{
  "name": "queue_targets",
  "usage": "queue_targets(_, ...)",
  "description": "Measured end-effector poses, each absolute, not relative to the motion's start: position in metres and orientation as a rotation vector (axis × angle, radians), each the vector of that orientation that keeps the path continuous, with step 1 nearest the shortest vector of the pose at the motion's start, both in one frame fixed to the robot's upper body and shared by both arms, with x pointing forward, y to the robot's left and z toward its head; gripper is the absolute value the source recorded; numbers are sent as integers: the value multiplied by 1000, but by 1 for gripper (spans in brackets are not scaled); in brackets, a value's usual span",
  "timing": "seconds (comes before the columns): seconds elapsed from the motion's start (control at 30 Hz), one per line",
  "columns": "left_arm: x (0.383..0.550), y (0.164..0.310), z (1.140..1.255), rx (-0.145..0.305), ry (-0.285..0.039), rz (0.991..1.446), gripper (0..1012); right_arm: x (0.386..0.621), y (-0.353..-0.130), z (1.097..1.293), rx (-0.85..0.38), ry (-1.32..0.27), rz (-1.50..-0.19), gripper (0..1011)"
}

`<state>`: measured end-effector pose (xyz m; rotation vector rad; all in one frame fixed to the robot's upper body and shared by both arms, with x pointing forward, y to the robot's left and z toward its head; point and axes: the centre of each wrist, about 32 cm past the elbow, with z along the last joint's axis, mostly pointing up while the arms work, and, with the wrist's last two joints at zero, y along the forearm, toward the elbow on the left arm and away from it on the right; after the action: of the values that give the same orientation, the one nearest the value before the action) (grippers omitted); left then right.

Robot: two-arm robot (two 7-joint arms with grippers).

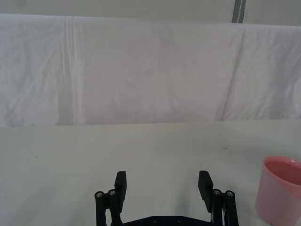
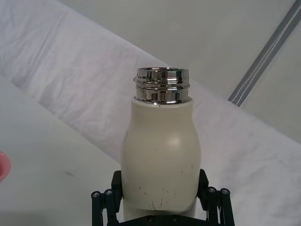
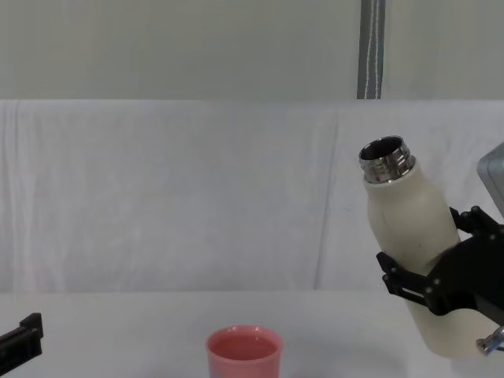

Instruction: Grasp the thermos with one hand and pour water into the cup lid.

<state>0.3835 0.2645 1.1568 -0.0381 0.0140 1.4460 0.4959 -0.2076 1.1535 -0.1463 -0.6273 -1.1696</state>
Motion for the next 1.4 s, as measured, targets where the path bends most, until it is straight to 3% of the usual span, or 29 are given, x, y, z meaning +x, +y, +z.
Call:
queue_targets(0.5,384,265,1157,-38,14,1446,1001,496,-208,1147,-25,-521,-1199,951)
queue_targets(1.4,384,265,1157,-38,14,1446,1001,486,-213,1127,77,-314,-1275,951)
